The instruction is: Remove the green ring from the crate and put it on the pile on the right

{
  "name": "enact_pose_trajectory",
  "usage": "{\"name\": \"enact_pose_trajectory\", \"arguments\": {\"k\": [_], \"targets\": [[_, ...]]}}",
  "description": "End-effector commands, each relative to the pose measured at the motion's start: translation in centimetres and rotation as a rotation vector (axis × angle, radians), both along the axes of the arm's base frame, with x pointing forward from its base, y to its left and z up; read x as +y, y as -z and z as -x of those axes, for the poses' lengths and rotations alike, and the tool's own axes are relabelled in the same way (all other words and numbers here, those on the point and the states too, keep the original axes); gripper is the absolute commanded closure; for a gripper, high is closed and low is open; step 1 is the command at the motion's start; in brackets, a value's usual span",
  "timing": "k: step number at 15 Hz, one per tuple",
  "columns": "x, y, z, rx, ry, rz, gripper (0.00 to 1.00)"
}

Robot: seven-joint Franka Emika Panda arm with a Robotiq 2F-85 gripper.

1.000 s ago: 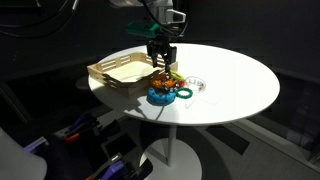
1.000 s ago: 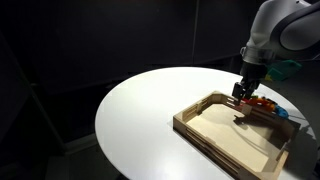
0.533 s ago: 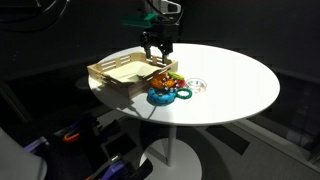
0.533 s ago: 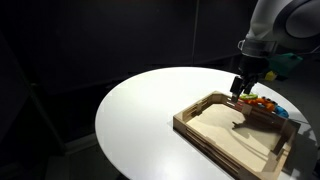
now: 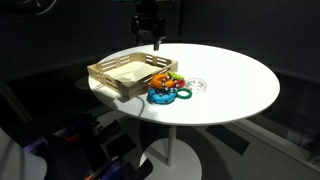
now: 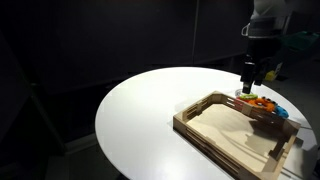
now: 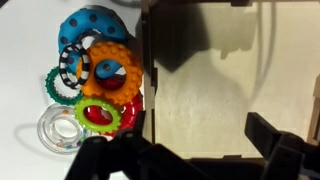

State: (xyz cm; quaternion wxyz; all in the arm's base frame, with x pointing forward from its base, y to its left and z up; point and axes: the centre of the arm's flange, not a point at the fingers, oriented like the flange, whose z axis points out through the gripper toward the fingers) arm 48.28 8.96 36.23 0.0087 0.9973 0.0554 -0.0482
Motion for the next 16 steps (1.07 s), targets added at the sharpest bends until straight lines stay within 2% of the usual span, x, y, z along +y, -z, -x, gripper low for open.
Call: {"name": "enact_pose_trajectory", "arguments": {"k": [1,9,11,12,16], "targets": [[0.2,-4.5,0.7,0.014,0.001,0.008,0.00],[0.8,-13.0,1.1,-0.016,0.005,0.042,0.00],[1.0,-13.7,1.0,-0.019,0.000,0.047,0.00],[0.7,-12.3,1.4,-0.022,-0.010,0.024,0.00],[0.9,-12.8,1.3,-0.024,-0.013,0.024,0.00]]}}
